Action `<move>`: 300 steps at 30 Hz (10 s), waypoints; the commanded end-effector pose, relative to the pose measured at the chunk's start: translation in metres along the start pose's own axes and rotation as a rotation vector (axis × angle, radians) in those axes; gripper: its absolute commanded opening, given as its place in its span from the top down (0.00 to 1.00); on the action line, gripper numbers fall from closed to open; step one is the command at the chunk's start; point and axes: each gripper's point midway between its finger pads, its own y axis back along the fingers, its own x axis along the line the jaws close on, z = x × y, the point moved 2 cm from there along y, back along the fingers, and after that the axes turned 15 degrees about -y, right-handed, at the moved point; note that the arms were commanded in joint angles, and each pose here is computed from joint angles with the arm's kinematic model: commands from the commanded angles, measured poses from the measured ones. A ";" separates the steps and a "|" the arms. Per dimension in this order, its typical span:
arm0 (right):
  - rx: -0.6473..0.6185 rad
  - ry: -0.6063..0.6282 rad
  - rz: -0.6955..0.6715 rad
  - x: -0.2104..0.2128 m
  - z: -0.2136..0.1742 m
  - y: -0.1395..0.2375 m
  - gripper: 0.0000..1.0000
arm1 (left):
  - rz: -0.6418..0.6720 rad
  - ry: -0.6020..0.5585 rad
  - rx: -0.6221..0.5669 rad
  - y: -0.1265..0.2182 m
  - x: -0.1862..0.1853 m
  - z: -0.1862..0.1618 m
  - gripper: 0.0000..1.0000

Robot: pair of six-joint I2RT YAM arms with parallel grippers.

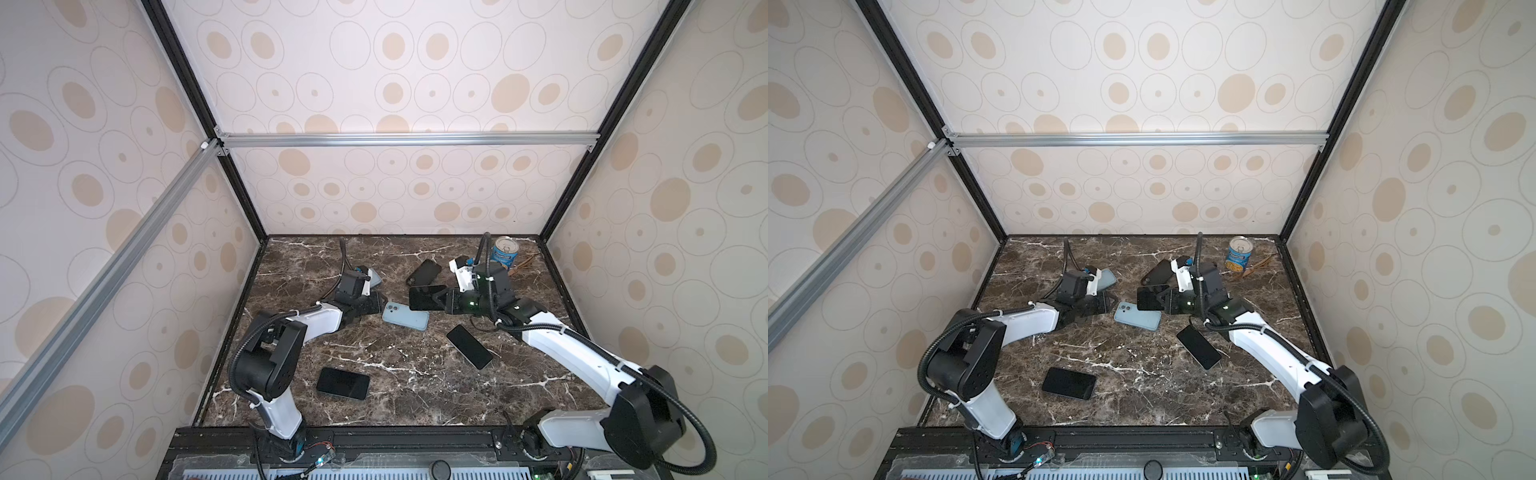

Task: Put the phone into the phone case

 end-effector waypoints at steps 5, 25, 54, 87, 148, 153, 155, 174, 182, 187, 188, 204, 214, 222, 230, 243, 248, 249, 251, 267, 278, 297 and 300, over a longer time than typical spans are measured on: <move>0.028 -0.019 0.034 0.001 0.011 -0.036 1.00 | 0.019 -0.052 0.065 -0.016 -0.005 -0.023 0.65; 0.276 -0.114 0.072 -0.027 -0.042 -0.067 1.00 | -0.070 -0.049 0.140 -0.001 -0.038 -0.083 0.67; 0.243 -0.183 0.090 -0.015 -0.040 -0.046 1.00 | -0.068 -0.103 0.038 0.034 -0.045 -0.047 0.62; 0.173 -0.473 -0.051 -0.072 -0.079 -0.047 1.00 | -0.002 -0.107 0.097 -0.003 -0.028 -0.061 0.77; 0.465 -0.543 -0.070 -0.128 -0.143 -0.095 1.00 | -0.117 -0.058 0.169 0.004 -0.049 -0.111 0.80; 0.469 -0.562 -0.076 -0.134 -0.148 -0.099 1.00 | -0.140 -0.035 0.170 0.000 -0.051 -0.115 0.80; 0.470 -0.572 -0.077 -0.136 -0.151 -0.100 1.00 | -0.138 -0.029 0.176 0.000 -0.049 -0.119 0.80; 0.473 -0.552 -0.163 -0.149 -0.154 -0.099 0.86 | -0.109 -0.002 0.229 0.009 -0.037 -0.149 0.80; 0.475 -0.477 -0.199 -0.138 -0.139 -0.091 0.75 | -0.083 -0.025 0.252 0.006 -0.032 -0.156 0.80; 0.474 -0.449 -0.216 -0.133 -0.130 -0.090 0.72 | -0.052 -0.037 0.265 0.007 -0.026 -0.160 0.81; 0.479 -0.440 -0.225 -0.133 -0.129 -0.089 0.71 | -0.049 -0.038 0.267 0.007 -0.026 -0.160 0.81; 0.456 -0.359 -0.250 -0.113 -0.105 -0.078 0.60 | -0.007 -0.050 0.294 0.008 -0.019 -0.165 0.82; 0.452 -0.316 -0.280 -0.109 -0.097 -0.069 0.59 | 0.002 -0.052 0.280 0.009 -0.018 -0.161 0.82; 0.435 -0.275 -0.304 -0.104 -0.092 -0.055 0.57 | -0.004 -0.055 0.276 0.010 -0.020 -0.159 0.83; 0.459 -0.291 -0.316 -0.113 -0.103 -0.056 0.64 | -0.017 -0.053 0.267 0.011 -0.022 -0.157 0.83; 0.526 -0.307 -0.301 -0.115 -0.120 -0.067 0.88 | -0.087 -0.013 0.254 0.014 -0.032 -0.160 0.81; 0.577 -0.283 -0.354 -0.122 -0.135 -0.071 0.90 | -0.096 -0.005 0.270 0.014 -0.032 -0.166 0.81; 0.587 -0.277 -0.370 -0.125 -0.138 -0.071 0.89 | -0.100 -0.003 0.273 0.014 -0.032 -0.168 0.81; 0.607 -0.272 -0.394 -0.129 -0.144 -0.071 0.89 | -0.104 0.003 0.273 0.014 -0.032 -0.170 0.81; 0.707 -0.132 -0.657 -0.169 -0.182 -0.070 0.88 | -0.107 0.007 0.292 0.013 -0.030 -0.180 0.81; 0.701 0.068 -0.807 -0.168 -0.180 -0.067 0.86 | -0.104 0.001 0.277 0.012 -0.031 -0.175 0.81; 0.507 0.336 -0.841 -0.132 -0.147 -0.065 0.72 | -0.080 -0.014 0.210 0.019 -0.033 -0.150 0.82; 0.446 0.340 -0.786 -0.118 -0.137 -0.063 0.66 | -0.073 -0.033 0.173 0.022 -0.036 -0.135 0.82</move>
